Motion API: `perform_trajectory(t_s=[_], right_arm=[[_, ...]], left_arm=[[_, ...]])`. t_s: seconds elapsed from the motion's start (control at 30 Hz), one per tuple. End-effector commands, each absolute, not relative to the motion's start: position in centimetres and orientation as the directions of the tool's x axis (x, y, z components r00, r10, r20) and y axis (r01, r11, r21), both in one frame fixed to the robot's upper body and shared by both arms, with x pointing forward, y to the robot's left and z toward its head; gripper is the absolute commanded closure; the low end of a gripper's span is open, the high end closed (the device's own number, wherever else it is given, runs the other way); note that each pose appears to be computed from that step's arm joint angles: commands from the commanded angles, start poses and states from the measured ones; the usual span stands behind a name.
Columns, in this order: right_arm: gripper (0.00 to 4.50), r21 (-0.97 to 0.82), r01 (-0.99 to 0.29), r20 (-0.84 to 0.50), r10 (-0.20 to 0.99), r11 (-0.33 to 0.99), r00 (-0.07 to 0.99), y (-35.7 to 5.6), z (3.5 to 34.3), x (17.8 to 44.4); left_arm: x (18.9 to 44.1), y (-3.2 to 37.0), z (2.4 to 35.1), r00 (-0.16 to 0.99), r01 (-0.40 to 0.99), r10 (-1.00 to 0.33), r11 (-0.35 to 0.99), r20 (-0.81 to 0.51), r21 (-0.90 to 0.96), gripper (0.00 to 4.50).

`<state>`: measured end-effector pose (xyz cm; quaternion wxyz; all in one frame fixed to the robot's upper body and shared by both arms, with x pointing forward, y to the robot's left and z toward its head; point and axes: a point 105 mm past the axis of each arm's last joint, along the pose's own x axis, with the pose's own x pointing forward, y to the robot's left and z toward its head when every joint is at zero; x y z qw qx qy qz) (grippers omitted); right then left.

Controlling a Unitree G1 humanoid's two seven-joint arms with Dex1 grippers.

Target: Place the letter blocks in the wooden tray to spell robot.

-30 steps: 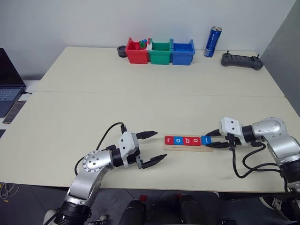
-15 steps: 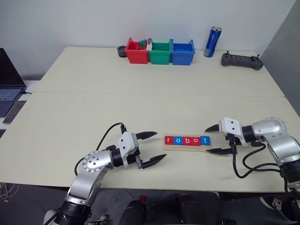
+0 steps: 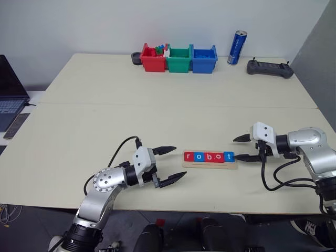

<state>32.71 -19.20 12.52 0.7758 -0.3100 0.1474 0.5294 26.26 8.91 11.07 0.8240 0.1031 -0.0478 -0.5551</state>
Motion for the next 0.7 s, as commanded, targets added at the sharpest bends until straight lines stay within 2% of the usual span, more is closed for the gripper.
perform_trajectory(t_s=[0.03, 0.17, 0.2, 0.7], right_arm=[[2.86, -0.397, -0.884, -0.520, 0.733, 0.248, 0.439, -19.1, 13.8, 33.4], [4.27, -0.414, -0.881, -0.529, 0.727, 0.229, 0.437, -18.9, 13.4, 33.4], [4.46, -0.419, -0.881, -0.536, 0.723, 0.220, 0.436, -19.0, 13.2, 33.4], [4.46, -0.439, -0.887, -0.567, 0.720, 0.147, 0.400, -18.2, 12.1, 33.0]], left_arm=[[26.3, 8.6, 12.0, 0.366, 0.902, -0.931, 0.354, -0.004, 0.247, 0.00], [26.1, 8.9, 12.0, 0.367, 0.902, -0.930, 0.354, -0.010, 0.247, 0.00], [26.0, 8.9, 11.9, 0.368, 0.902, -0.930, 0.354, -0.012, 0.246, 0.00], [25.8, 8.8, 11.9, 0.367, 0.903, -0.930, 0.354, -0.010, 0.244, 0.00]])
